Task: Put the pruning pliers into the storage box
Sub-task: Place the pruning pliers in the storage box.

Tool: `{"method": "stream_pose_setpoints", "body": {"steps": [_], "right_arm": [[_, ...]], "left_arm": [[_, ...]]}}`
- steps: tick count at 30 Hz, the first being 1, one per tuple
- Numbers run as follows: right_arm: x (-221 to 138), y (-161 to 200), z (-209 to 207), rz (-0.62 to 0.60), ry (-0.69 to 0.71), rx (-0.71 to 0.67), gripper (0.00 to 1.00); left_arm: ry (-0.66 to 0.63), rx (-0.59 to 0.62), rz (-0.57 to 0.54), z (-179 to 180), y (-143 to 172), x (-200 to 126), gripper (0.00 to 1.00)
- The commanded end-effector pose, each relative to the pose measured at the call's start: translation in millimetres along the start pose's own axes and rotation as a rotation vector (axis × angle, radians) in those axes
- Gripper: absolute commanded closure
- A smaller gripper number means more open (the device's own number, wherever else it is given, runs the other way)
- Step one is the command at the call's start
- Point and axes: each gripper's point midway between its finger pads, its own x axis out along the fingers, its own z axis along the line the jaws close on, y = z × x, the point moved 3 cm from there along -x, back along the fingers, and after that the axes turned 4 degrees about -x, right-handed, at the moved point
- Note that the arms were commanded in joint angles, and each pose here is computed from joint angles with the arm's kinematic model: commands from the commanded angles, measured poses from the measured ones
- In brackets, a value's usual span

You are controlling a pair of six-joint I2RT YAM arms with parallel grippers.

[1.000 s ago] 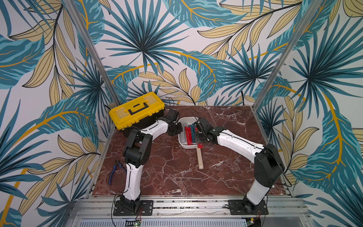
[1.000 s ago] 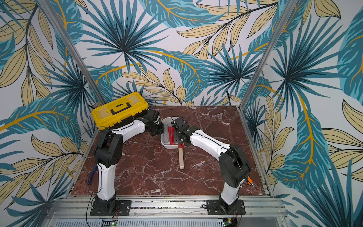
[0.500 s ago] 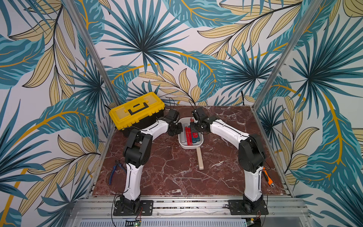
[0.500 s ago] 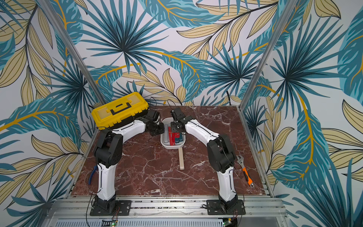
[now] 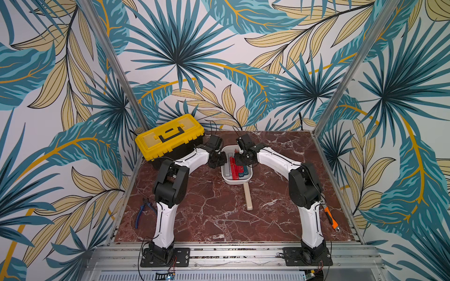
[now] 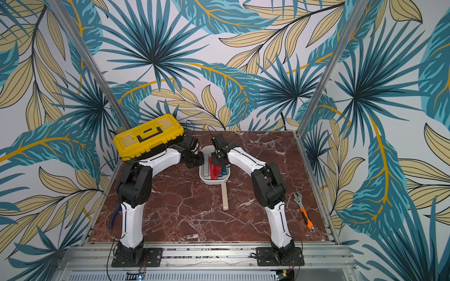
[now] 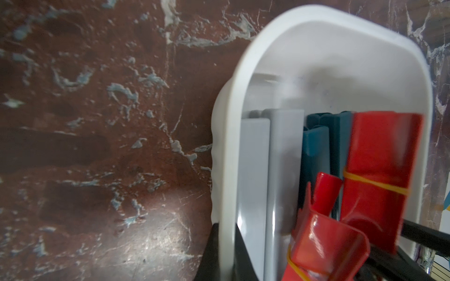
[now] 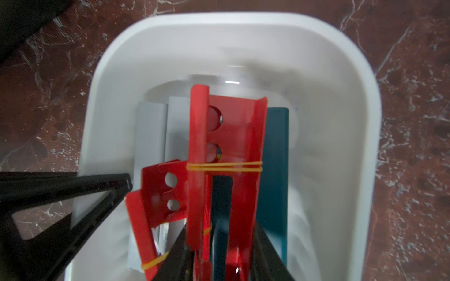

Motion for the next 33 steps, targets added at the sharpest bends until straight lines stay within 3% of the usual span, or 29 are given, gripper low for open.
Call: {"method": "stream_pose_setpoints", "body": {"steps": [1, 19, 23, 33], "right_arm": [[-10.1, 7.5, -2.4, 0.013, 0.007, 0.005, 0.7], [-3.5, 15.2, -7.1, 0.038, 0.033, 0.008, 0.66], [-3.0, 15.1, -7.5, 0.035, 0.036, 0.01, 0.58], [-6.2, 12.8, -8.2, 0.027, 0.042, 0.006, 0.52]], "left_arm": [[0.148, 0.041, -0.096, -44.6, -25.2, -40.7, 1.0], [0.146, 0.034, -0.1, -43.8, -25.9, -41.1, 1.0], [0.145, 0.036, -0.098, -43.7, -25.5, -40.2, 1.0], [0.146, 0.039, -0.101, -44.7, -26.7, -40.3, 1.0]]}}
